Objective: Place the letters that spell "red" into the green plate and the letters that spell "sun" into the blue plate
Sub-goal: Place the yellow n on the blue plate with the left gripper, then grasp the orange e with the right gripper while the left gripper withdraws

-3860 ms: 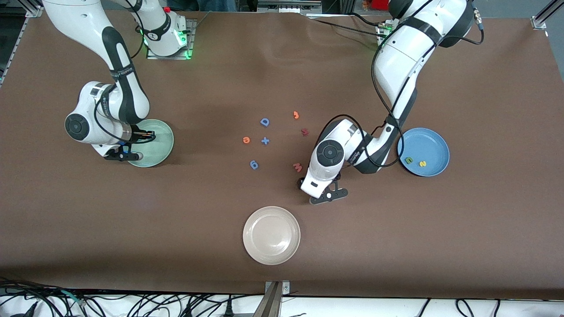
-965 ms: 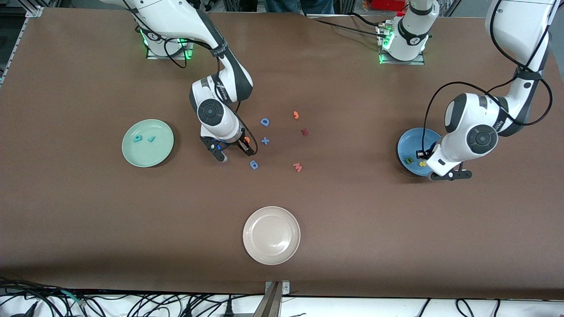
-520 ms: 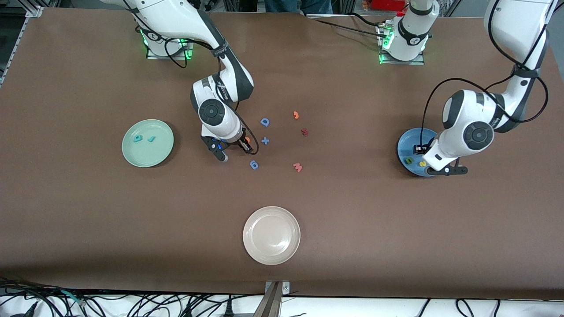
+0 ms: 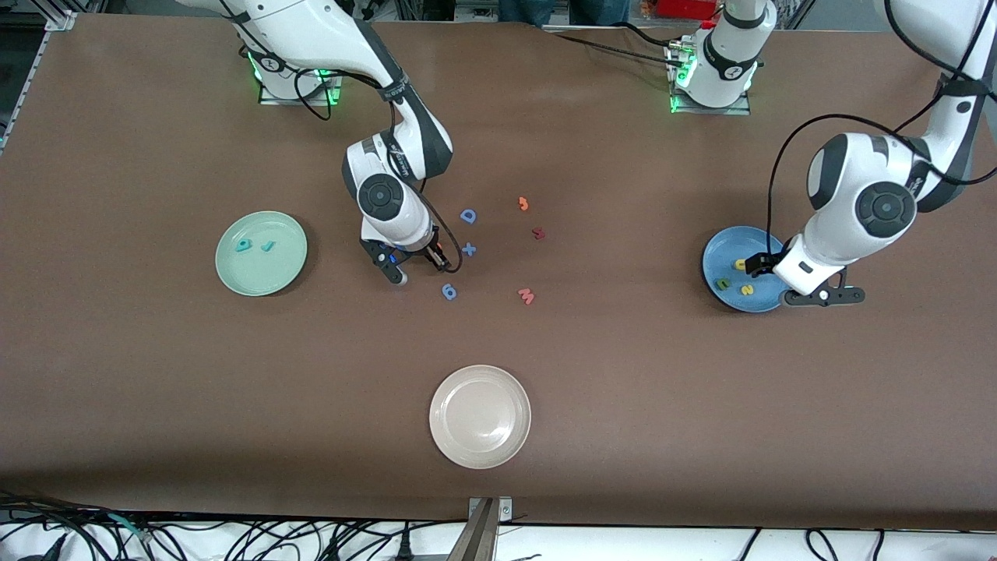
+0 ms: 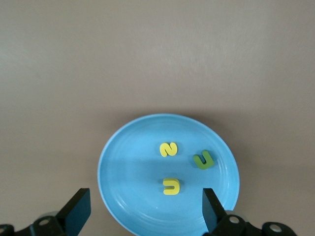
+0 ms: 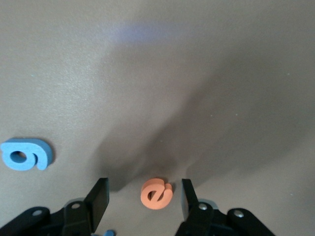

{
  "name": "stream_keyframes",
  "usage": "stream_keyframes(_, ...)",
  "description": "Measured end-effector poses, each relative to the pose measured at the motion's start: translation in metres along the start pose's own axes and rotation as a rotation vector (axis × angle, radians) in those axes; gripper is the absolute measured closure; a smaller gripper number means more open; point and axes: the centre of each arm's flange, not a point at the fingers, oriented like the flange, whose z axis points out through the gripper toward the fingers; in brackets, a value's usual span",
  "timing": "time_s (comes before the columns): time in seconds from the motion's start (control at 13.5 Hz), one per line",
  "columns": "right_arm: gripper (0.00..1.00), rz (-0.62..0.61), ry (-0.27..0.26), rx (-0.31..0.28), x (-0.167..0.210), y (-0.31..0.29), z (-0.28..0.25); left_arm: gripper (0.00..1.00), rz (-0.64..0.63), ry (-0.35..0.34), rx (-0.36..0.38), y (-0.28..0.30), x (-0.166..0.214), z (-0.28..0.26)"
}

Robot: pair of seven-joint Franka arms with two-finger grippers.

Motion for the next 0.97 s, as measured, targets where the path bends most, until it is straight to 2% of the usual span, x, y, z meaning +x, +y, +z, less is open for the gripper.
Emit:
stream_keyframes(0.15,0.33,0.001,0.001,-0.001,-0.001,0.0,0.002,0.0,-0.021,0.004,-0.013,0.001,-0.008,-0.028)
stream_keyframes(0.22,0.38,0.001,0.002,0.0,-0.001,0.0,0.002,0.0,-0.028,0.008,-0.027,0.006,-0.012,-0.041)
stream_keyframes(0.3,0.38,0.001,0.002,0.001,-0.001,0.0,0.002,0.0,-0.029,0.009,-0.034,0.011,-0.016,-0.054)
stream_keyframes(0.37,0.45,0.001,0.002,0.001,-0.001,0.0,0.002,0.0,-0.026,0.004,-0.033,0.015,-0.018,-0.068)
stream_keyframes(0.52,0.7,-0.002,0.003,0.005,-0.001,-0.001,0.001,0.0,-0.038,-0.023,-0.051,0.015,-0.018,-0.106)
stream_keyframes(0.74,0.72,-0.005,0.003,0.006,-0.001,-0.002,0.001,0.0,-0.047,-0.013,-0.097,-0.004,-0.01,-0.166)
stream_keyframes(0.97,0.72,-0.007,0.004,0.009,0.001,-0.003,0.0,0.0,-0.078,0.007,-0.108,-0.028,-0.004,-0.192)
